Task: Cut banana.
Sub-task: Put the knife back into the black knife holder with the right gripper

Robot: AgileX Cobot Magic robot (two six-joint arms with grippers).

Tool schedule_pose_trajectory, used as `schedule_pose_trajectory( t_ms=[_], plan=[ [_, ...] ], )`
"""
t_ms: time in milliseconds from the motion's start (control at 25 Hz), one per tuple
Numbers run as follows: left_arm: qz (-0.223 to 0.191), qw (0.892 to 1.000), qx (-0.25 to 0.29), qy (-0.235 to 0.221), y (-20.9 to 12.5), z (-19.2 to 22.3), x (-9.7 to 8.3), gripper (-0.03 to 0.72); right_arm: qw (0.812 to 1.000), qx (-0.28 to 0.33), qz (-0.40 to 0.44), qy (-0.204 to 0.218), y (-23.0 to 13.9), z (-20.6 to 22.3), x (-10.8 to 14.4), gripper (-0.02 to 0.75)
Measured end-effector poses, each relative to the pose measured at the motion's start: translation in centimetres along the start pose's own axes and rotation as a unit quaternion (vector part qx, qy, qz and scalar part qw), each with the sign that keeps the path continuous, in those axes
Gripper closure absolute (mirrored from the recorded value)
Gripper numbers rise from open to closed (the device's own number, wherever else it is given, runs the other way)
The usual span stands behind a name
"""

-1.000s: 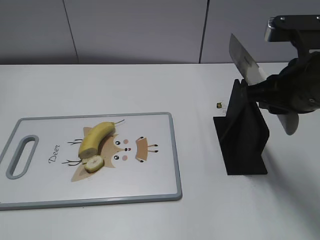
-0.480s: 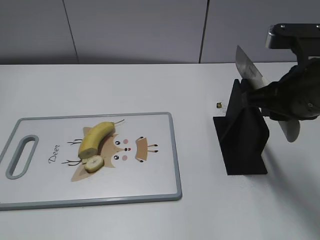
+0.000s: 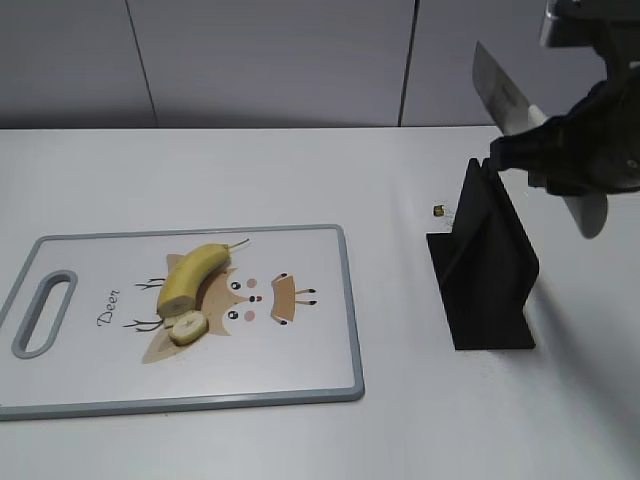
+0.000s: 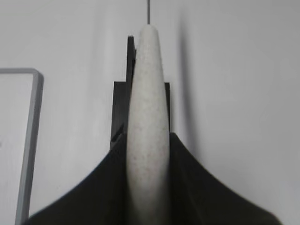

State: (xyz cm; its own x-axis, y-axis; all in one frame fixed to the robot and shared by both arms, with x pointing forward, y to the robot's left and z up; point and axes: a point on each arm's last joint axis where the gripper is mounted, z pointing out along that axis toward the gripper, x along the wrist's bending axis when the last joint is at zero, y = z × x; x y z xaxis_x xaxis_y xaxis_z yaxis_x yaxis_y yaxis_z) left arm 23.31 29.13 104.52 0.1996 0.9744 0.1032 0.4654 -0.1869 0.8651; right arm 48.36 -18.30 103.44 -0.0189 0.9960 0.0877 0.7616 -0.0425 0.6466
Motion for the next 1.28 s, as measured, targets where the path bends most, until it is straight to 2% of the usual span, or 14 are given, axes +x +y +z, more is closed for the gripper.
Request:
schedule_pose_trajectory(
  t_ms=[160,480,760,1040,1280],
  plan=[
    [0.000,1.000,0.000,0.000,0.0,0.0,0.0,0.136,1.000,-0.009,0.005,0.006,0.5,-0.6,0.1,0.575],
    [0.000,1.000,0.000,0.000,0.0,0.0,0.0,0.136,0.998,0.064,-0.010,0.006,-1.6,1.6,0.4,0.575],
    [0.000,1.000,0.000,0.000,0.0,0.0,0.0,0.136,0.998,0.065,-0.014,0.005,-1.6,1.8,0.4,0.575],
    [0.000,1.000,0.000,0.000,0.0,0.0,0.0,0.136,0.999,0.027,-0.006,0.024,-0.7,-0.3,0.2,0.575],
    [0.000,1.000,0.000,0.000,0.0,0.0,0.0,0.137,0.998,0.054,-0.007,0.008,-1.3,0.6,0.2,0.575]
  ],
)
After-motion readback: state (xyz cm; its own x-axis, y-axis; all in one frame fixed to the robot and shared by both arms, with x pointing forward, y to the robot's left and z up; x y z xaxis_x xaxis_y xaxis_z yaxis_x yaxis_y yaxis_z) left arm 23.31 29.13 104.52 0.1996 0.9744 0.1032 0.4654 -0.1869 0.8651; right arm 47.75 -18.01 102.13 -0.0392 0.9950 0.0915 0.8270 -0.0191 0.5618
